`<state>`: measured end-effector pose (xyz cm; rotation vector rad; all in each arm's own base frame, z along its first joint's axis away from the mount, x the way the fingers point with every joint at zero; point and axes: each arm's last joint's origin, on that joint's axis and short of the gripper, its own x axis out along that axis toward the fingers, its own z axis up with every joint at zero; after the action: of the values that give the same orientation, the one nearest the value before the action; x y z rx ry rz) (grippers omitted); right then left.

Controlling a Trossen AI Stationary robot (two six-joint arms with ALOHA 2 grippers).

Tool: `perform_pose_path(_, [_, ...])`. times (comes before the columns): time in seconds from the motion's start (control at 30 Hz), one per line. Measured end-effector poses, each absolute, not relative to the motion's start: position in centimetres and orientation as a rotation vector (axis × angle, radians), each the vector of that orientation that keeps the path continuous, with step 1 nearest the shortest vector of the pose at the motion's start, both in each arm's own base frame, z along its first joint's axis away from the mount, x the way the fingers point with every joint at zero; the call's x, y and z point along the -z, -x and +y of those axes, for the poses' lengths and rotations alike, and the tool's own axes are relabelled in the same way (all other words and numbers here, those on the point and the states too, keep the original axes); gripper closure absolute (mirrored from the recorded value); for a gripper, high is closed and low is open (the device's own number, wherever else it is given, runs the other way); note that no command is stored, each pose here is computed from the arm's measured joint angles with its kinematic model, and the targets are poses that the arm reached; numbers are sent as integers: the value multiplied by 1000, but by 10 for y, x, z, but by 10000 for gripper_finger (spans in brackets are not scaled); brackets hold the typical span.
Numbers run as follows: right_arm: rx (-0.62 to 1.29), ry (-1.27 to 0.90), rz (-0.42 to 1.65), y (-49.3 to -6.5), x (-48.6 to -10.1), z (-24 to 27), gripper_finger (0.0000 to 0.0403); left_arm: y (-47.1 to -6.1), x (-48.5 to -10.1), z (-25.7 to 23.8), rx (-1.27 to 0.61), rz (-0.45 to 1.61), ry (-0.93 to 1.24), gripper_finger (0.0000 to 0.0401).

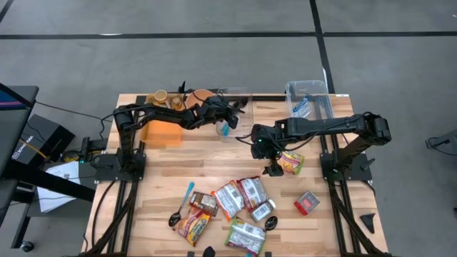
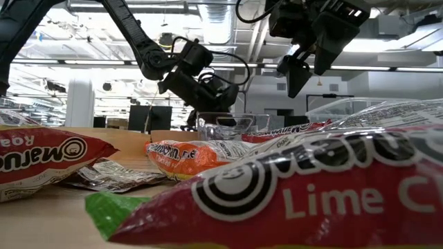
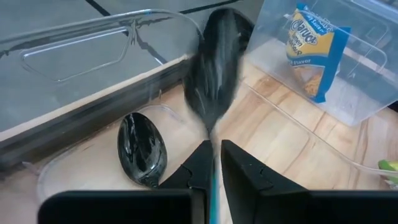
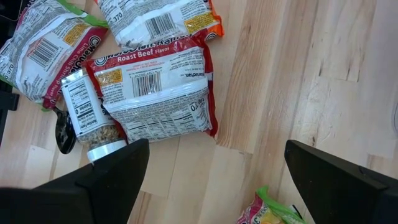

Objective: Pick & Place Food Item
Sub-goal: Put the blue spoon into the transparent bin, then put the red noodle pack into the transparent container

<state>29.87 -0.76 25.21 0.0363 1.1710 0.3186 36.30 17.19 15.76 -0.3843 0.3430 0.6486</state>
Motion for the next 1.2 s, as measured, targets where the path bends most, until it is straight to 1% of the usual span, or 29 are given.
perform_pose_path(0.23, [-318,-35,1167,-299,-252,-8,33,-364,-161,172,-644,307,382,375])
perform_pose_path(0.47, [-318,-36,1167,-299,-252,-8,33,-366,-167,171,-612,262,381,365])
perform_pose_path(0.6, [-318,-36,1168,-299,-252,-8,33,-365,-185,165,-524,236,354,360])
perform_pose_path(0.73, [-318,-36,1168,-299,-252,-8,33,-360,-220,150,-350,208,260,359])
perform_pose_path(0.87, [-318,-36,1169,-299,-252,-8,33,-343,-255,123,-176,274,145,361])
perform_pose_path(1.0, [-318,-36,1170,-299,-252,-8,33,-317,-280,92,-75,409,62,361])
perform_pose_path(1.1, [-318,-37,1171,-299,-252,-8,33,-297,-289,69,-16,513,52,361])
perform_pose_path(1.2, [-318,-37,1171,-299,-252,-8,33,-278,-287,47,43,554,45,361])
